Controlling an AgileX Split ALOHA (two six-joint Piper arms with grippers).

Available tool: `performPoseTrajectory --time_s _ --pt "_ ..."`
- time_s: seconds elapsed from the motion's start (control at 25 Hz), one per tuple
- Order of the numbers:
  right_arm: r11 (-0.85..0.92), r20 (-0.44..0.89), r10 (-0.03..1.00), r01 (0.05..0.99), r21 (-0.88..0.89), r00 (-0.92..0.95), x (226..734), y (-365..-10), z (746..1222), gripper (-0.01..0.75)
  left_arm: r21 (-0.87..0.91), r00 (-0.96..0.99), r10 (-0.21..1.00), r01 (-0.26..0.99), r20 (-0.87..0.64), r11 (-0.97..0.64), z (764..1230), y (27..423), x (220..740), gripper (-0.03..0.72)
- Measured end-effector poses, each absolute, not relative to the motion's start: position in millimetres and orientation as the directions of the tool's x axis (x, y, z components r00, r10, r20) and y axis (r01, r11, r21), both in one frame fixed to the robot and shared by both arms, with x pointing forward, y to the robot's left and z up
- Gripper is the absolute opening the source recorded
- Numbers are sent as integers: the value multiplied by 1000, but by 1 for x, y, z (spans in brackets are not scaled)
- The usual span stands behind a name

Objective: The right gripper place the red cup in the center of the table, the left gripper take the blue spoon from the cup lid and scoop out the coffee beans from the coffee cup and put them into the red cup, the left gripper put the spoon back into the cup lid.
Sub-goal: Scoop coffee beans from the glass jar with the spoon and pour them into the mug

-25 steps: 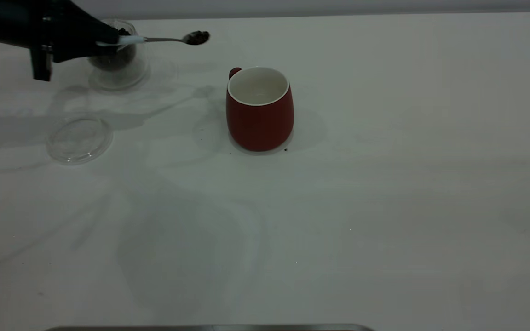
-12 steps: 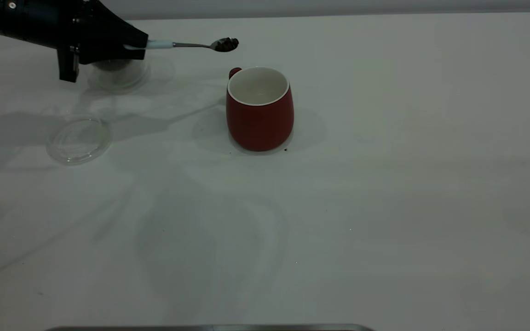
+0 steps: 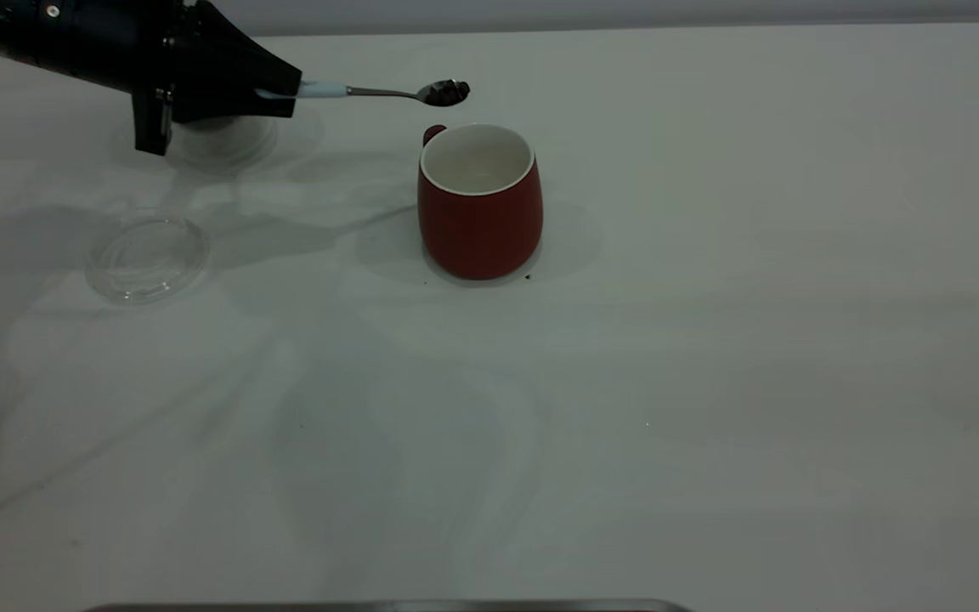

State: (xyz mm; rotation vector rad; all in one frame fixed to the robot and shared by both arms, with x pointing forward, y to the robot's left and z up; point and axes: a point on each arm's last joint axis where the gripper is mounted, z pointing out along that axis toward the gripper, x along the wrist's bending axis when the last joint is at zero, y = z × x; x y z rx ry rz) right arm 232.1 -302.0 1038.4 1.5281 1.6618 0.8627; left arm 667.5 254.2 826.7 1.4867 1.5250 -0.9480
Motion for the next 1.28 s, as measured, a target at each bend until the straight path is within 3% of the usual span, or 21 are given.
performPoseTrajectory --time_s 0.56,1.28 --pt "78 -61 997 524 848 -50 232 -302 1038 590 31 65 447 996 -892 -83 823 237 660 126" --pt "78 -61 997 524 848 -50 232 -302 1038 590 265 348 421 933 -838 -243 821 237 657 126"
